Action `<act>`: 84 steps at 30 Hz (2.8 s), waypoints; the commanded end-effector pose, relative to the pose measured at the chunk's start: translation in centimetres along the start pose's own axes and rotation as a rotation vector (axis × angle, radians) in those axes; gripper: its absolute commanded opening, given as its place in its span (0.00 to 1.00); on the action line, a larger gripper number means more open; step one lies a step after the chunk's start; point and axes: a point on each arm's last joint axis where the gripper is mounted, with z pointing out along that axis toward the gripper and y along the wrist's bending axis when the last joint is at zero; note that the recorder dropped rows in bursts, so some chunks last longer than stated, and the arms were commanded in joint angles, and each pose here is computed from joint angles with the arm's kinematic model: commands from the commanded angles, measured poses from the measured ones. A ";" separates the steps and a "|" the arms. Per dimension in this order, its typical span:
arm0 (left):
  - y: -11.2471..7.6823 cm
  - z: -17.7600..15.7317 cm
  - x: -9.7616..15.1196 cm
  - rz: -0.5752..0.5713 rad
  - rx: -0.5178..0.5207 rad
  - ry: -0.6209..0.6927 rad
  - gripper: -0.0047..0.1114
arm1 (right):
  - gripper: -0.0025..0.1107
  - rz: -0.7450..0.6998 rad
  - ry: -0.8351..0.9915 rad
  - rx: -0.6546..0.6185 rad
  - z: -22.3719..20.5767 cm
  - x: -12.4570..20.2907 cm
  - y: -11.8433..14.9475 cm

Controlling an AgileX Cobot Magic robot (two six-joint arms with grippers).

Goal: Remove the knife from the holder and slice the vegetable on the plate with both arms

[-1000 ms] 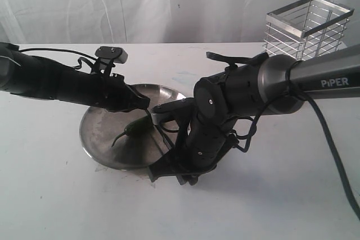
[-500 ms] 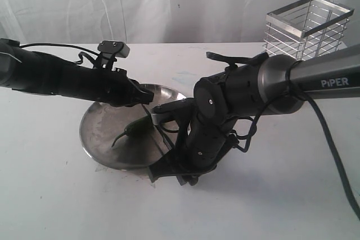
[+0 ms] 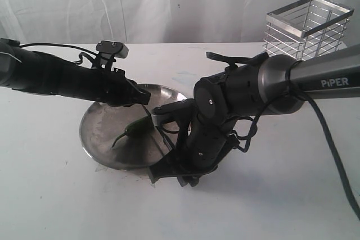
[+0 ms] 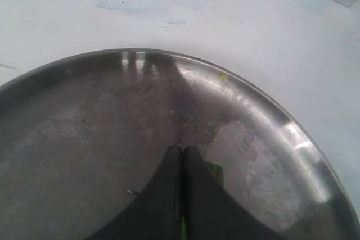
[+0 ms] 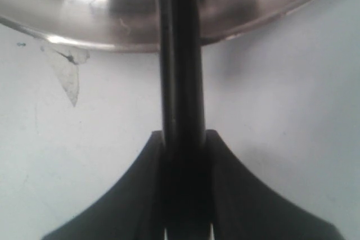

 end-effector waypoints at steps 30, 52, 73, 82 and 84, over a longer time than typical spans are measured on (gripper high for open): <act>1.7 3.0 4.6 0.042 -0.018 0.170 0.04 | 0.02 0.004 0.011 0.002 0.0 0.1 -0.3; -2.0 -1.5 0.0 -0.057 0.126 0.040 0.04 | 0.02 0.007 0.013 -0.001 0.0 0.2 -0.3; -3.0 -0.1 4.2 -0.193 0.140 0.124 0.04 | 0.02 0.008 0.012 -0.002 0.0 0.1 -0.3; -3.9 0.9 5.1 -0.095 0.077 0.179 0.04 | 0.02 0.008 0.012 -0.002 0.0 0.1 -0.3; -3.9 0.9 5.1 -0.097 0.075 0.179 0.04 | 0.02 0.008 0.012 -0.002 0.0 0.1 -0.3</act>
